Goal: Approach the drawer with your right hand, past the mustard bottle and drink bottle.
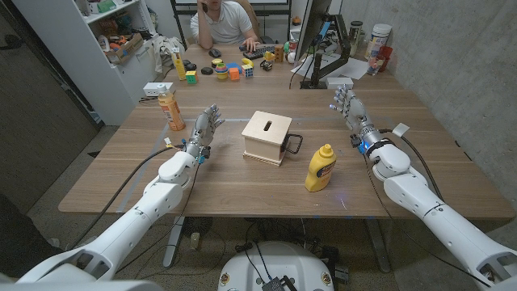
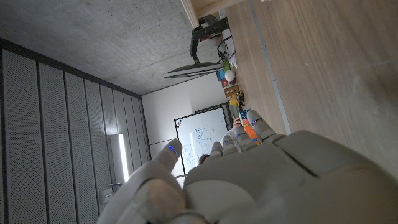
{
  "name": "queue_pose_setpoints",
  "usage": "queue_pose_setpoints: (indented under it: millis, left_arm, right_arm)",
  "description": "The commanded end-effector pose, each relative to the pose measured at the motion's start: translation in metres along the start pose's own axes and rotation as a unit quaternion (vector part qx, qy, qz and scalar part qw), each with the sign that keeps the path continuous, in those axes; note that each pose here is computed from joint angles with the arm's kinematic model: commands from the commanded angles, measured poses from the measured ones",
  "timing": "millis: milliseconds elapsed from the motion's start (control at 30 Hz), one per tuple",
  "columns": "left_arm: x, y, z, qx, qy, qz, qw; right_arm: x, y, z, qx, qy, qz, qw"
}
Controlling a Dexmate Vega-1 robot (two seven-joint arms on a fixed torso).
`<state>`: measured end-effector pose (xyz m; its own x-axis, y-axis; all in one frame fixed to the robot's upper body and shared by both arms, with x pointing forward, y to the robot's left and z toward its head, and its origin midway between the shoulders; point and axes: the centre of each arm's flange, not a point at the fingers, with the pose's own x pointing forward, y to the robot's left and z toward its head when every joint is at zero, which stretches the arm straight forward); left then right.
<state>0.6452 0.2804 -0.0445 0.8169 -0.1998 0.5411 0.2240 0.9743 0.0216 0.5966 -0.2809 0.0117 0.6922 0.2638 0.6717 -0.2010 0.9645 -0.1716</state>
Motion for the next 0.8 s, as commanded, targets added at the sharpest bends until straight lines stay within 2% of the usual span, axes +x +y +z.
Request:
queue_pose_setpoints:
  millis: [33, 167, 333, 633, 800]
  left_arm:
    - [-0.003, 0.001, -0.001, -0.002, -0.001, -0.001, 1.000]
    - [-0.004, 0.002, -0.001, -0.002, -0.001, -0.001, 1.000]
    - [-0.004, 0.002, -0.003, -0.005, -0.001, -0.001, 1.000]
    - [-0.003, 0.004, -0.007, -0.009, 0.001, -0.002, 1.000]
    - [-0.003, 0.005, -0.011, -0.012, 0.001, -0.003, 1.000]
  right_arm:
    - [-0.001, 0.014, 0.038, -0.084, -0.036, 0.010, 0.9957]
    - [-0.001, 0.020, 0.051, -0.115, -0.049, 0.014, 0.9921]
    - [-0.001, 0.026, 0.060, -0.141, -0.052, 0.017, 0.9884]
    - [0.001, 0.037, 0.079, -0.217, -0.047, 0.019, 0.9749]
    - [0.007, 0.043, 0.087, -0.243, -0.040, 0.028, 0.9688]
